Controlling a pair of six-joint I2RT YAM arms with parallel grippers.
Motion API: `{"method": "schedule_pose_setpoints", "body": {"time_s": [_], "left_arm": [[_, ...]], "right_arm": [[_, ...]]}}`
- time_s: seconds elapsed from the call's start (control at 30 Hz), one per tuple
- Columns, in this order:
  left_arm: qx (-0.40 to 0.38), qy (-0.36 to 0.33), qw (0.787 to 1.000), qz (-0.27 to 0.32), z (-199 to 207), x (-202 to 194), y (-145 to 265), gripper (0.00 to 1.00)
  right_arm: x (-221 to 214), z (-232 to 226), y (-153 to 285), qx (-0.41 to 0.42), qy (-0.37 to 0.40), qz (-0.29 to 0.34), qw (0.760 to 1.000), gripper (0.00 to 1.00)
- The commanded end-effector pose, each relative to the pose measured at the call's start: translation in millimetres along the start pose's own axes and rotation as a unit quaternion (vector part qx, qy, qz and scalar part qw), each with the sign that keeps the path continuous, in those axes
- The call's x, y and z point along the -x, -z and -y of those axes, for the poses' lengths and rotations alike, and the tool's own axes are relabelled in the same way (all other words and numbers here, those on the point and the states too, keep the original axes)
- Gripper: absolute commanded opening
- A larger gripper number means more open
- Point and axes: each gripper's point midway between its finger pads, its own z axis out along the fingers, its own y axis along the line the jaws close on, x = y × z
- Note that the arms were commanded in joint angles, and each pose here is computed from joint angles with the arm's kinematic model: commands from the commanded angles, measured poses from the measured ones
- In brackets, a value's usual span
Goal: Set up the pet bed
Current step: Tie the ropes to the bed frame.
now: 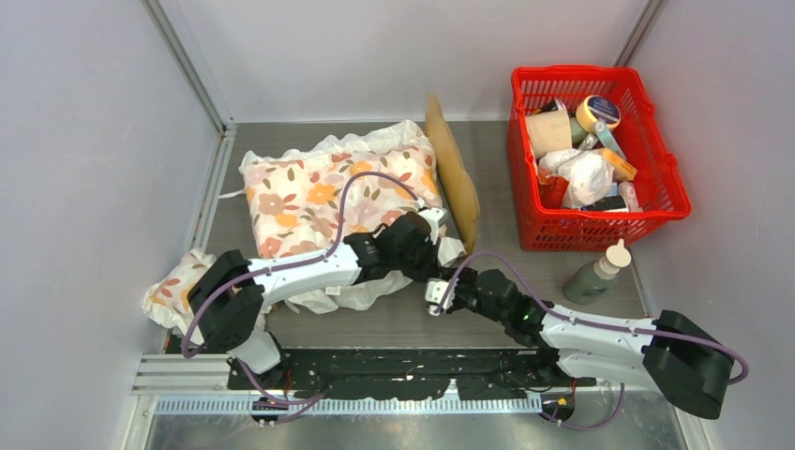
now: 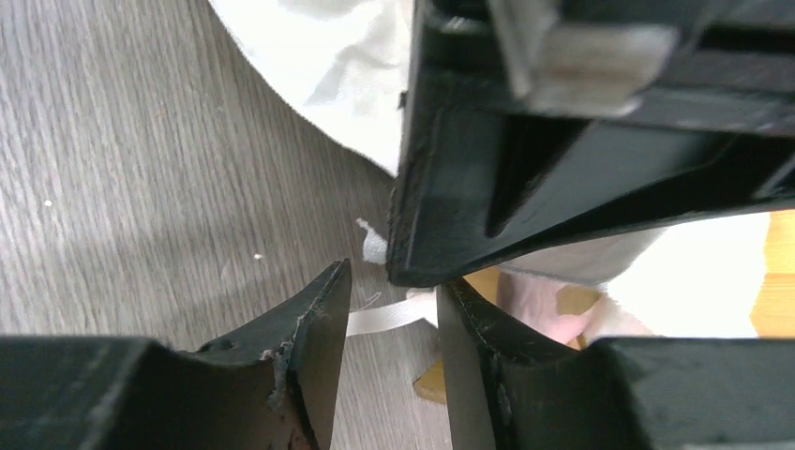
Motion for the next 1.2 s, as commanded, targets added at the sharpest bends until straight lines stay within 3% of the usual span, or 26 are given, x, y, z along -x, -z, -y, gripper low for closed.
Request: {"method": "schedule_pose_setpoints", "body": {"time_s": [0.0,0.07,0.17,0.23,0.4,0.67,0.83,0.97,1.17], "left_arm": [[-0.022,0.000,0.999,0.035,14,23,12,0.00],[-0.022,-0.001,0.999,0.038,14,24,13,0.00],[-0.025,-0.008,0.999,0.040,16,27,15,0.00],[-0.024,-0.019,0.998,0.047,16,30,18,0.10],[-0.023,-0.060,0.994,0.092,17,50,34,0.32],[-0.035,-0.124,0.958,0.255,17,88,81,0.46],[-0.080,-0.202,0.948,0.234,32,76,86,0.42],[-0.125,-0.279,0.930,0.205,35,44,77,0.38],[-0.158,-0.258,0.931,0.202,27,9,67,0.34]], "right_arm": [[30,25,-2,-0.049,0.006,0.057,0.997,0.43],[34,28,-4,-0.051,0.000,0.061,0.997,0.36],[45,23,-8,-0.032,-0.036,0.079,0.996,0.10],[53,22,-9,-0.029,-0.091,0.095,0.991,0.06],[56,7,-2,-0.024,-0.234,0.125,0.964,0.05],[41,16,7,-0.086,-0.338,0.120,0.929,0.05],[40,17,5,-0.097,-0.384,0.126,0.910,0.05],[44,19,5,-0.104,-0.455,0.138,0.873,0.05],[51,23,7,-0.105,-0.507,0.160,0.840,0.05]]}}
